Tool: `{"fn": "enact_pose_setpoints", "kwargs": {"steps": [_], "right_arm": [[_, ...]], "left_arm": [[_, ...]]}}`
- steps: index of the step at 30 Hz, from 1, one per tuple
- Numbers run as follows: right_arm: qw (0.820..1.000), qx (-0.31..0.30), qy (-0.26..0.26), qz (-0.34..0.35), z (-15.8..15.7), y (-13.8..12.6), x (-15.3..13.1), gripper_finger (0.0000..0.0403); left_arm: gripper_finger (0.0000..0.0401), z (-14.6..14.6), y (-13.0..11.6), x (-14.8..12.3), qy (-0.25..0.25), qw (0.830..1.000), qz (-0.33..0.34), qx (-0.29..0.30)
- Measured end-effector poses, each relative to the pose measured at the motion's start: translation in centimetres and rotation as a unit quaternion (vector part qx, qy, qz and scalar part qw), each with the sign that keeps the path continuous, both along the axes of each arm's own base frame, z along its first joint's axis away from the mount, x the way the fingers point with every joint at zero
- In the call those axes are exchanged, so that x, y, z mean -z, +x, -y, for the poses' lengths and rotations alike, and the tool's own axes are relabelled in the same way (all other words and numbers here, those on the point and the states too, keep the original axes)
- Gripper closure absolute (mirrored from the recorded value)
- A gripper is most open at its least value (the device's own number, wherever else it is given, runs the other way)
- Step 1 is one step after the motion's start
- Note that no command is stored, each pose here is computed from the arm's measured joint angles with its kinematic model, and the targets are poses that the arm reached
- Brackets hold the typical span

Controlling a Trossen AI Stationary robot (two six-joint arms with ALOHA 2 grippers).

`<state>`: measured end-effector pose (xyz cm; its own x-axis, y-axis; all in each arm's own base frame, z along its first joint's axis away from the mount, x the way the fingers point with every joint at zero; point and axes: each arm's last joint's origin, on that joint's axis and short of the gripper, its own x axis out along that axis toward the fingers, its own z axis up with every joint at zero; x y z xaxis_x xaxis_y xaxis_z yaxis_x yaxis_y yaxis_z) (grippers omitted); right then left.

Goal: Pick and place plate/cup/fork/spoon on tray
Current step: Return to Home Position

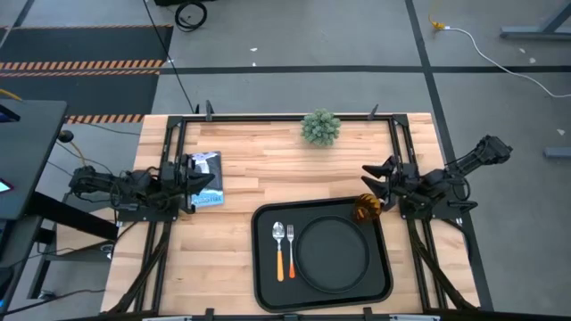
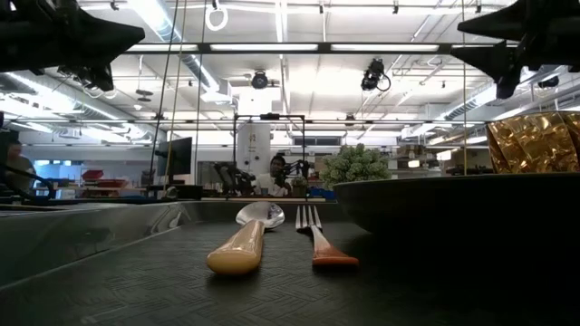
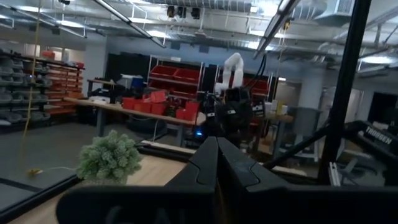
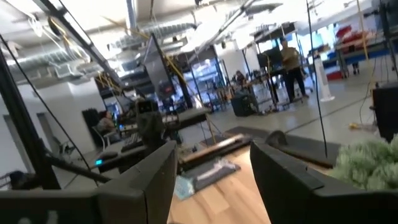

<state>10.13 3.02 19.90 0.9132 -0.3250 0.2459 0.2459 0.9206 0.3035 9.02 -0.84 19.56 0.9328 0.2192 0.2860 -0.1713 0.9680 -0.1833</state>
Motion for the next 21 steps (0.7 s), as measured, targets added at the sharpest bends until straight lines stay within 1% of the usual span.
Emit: {"fn": "enact_pose_setpoints", "kwargs": {"steps": [3, 8, 11, 18, 21], "right_arm": [[1.0, 0.001, 0.012, -0.022, 0.0, 0.2, 0.6, 0.0201], [0.995, 0.042, 0.055, -0.068, 0.1, 0.3, 2.0, 0.0218], [0.994, 0.04, 0.064, -0.085, 0.1, 0.4, 2.5, 0.0219], [0.994, 0.042, 0.049, -0.092, 0.1, 0.4, 2.5, 0.0218], [0.994, 0.042, 0.049, -0.091, 0.1, 0.4, 2.5, 0.0218]], "left_arm": [[0.0394, 0.0, 0.0, 0.0, 0.016, 1.0, -0.002, -0.005], [0.0394, 0.0, 0.0, -0.1, 0.052, 0.999, -0.008, -0.008], [0.0391, 0.1, 0.0, -0.1, 0.075, 0.997, -0.01, 0.002], [0.0379, 0.1, 0.1, 0.1, 0.071, 0.997, -0.016, 0.001], [0.0378, 0.1, 0.1, 0.3, 0.053, 0.998, -0.023, 0.007]]}}
